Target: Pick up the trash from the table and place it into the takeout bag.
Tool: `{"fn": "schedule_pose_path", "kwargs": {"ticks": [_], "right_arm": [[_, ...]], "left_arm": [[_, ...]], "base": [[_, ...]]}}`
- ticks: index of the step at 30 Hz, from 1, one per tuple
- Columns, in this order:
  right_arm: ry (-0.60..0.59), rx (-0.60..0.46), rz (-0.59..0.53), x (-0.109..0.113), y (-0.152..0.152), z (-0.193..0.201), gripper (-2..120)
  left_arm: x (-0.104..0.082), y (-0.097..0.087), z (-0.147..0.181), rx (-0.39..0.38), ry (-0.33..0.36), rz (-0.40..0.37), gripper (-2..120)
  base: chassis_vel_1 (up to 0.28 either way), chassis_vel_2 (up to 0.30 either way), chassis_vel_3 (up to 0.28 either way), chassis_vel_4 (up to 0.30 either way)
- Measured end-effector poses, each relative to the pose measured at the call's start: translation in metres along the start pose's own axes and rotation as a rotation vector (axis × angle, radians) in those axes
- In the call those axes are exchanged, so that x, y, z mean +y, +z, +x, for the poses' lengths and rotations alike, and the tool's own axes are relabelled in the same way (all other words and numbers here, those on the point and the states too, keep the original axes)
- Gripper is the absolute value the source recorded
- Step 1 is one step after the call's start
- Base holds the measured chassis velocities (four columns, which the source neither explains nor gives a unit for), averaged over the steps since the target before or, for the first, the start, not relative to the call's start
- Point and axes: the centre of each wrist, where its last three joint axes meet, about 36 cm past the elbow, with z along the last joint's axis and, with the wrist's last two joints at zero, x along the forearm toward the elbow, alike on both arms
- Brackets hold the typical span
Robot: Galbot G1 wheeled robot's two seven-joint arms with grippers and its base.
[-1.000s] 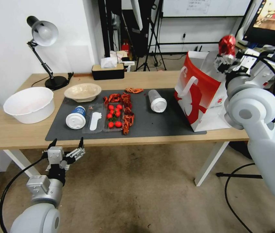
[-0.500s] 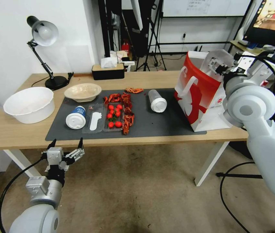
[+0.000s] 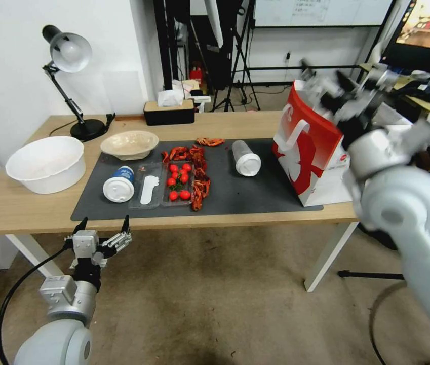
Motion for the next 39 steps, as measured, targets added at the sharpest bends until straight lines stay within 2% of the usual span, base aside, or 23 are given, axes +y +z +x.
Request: {"fn": "schedule_pose_path", "kwargs": {"ticks": [8,9,14,16,20,24,30,39], "right_arm": [[-0.001,0.104,0.130,0.034,0.054,0.058,100],[0.019,0.126,0.153,0.041,0.070,0.076,100],[0.060,0.150,0.170,0.049,0.091,0.096,100],[0.122,0.188,0.196,0.060,0.117,0.121,100],[0.175,0.207,0.226,0.068,0.140,0.140,100],[0.233,0.246,0.218,0.077,0.158,0.157,100],[0.273,0.267,0.214,0.078,0.173,0.167,100],[0.283,0.281,0.211,0.079,0.182,0.171,100]], "left_arm": [[0.002,0.000,-0.001,-0.001,0.002,-0.008,100],[0.003,0.000,-0.001,-0.003,0.002,-0.013,100],[0.004,0.000,-0.001,-0.004,0.002,-0.017,100],[0.005,0.000,-0.001,-0.004,0.004,-0.019,100],[0.005,0.001,-0.001,-0.005,0.006,-0.022,100],[0.006,0.002,-0.002,-0.003,0.007,-0.025,100],[0.008,0.004,-0.002,-0.002,0.007,-0.027,100],[0.008,0.004,-0.002,-0.003,0.007,-0.027,100]], "base": [[0.000,0.000,0.000,0.000],[0.000,0.000,0.000,0.000],[0.000,0.000,0.000,0.000],[0.000,0.000,0.000,0.000],[0.000,0.000,0.000,0.000],[0.000,0.000,0.000,0.000],[0.000,0.000,0.000,0.000],[0.000,0.000,0.000,0.000]]}}
